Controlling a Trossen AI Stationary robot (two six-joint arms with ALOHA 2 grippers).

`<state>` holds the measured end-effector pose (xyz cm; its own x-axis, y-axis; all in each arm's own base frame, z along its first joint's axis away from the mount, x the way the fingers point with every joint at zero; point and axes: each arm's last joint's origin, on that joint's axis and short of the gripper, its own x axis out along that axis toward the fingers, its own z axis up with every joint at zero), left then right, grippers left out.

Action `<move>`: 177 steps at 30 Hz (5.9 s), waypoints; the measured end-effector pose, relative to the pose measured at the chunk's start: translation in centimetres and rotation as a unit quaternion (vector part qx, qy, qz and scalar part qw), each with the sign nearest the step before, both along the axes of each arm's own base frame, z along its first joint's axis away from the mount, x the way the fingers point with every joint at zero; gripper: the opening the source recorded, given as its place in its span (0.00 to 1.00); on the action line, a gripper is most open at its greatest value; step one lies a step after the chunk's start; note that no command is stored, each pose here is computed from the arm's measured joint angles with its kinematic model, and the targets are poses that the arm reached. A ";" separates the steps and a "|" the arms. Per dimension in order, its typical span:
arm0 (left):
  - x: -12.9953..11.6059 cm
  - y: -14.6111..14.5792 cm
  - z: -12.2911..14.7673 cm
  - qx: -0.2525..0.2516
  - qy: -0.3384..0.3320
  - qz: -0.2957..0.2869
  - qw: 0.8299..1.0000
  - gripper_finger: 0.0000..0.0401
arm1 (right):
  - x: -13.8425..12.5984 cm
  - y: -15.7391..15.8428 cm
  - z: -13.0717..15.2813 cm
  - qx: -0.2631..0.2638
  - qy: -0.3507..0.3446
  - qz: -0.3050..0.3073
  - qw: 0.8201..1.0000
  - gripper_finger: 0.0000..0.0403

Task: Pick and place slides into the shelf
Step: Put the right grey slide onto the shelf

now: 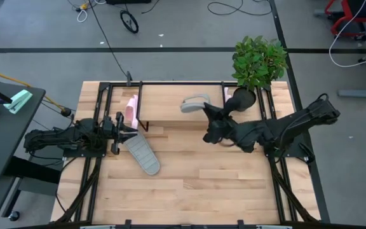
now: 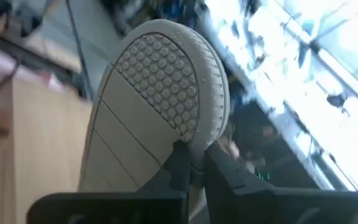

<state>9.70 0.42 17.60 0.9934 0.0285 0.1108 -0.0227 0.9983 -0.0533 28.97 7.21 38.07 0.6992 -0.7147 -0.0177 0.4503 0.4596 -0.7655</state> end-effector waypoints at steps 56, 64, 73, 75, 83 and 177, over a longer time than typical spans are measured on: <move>0.0 0.0 0.1 0.021 -0.004 0.002 1.000 0.16 | -5.1 -8.9 -14.6 -0.208 -0.066 -0.040 0.975 0.06; 0.0 0.0 0.1 0.021 -0.004 0.002 1.000 0.18 | -5.2 -8.9 -14.7 -0.198 -0.061 -0.057 0.977 0.06; 0.0 0.0 0.1 0.020 -0.004 0.002 1.000 0.16 | -4.8 -8.7 -15.3 -0.169 -0.053 -0.045 0.983 0.06; 0.0 0.0 0.1 0.020 -0.003 0.002 1.000 0.16 | -4.8 -8.3 -15.4 -0.166 -0.049 -0.043 0.984 0.06; 0.0 0.0 0.1 0.020 -0.004 0.002 1.000 0.17 | -4.9 -6.2 -15.7 -0.143 -0.041 -0.038 0.988 0.06; 0.0 0.0 -0.5 -0.007 0.024 -0.001 1.000 0.19 | -6.7 -1.0 -22.1 0.096 -0.089 -0.120 0.984 0.43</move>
<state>9.74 0.42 17.12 0.9977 0.0281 0.0616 -0.0240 0.9976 -0.0655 22.28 6.25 15.98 0.5156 -0.8546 -0.0618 0.6820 0.4529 -0.5743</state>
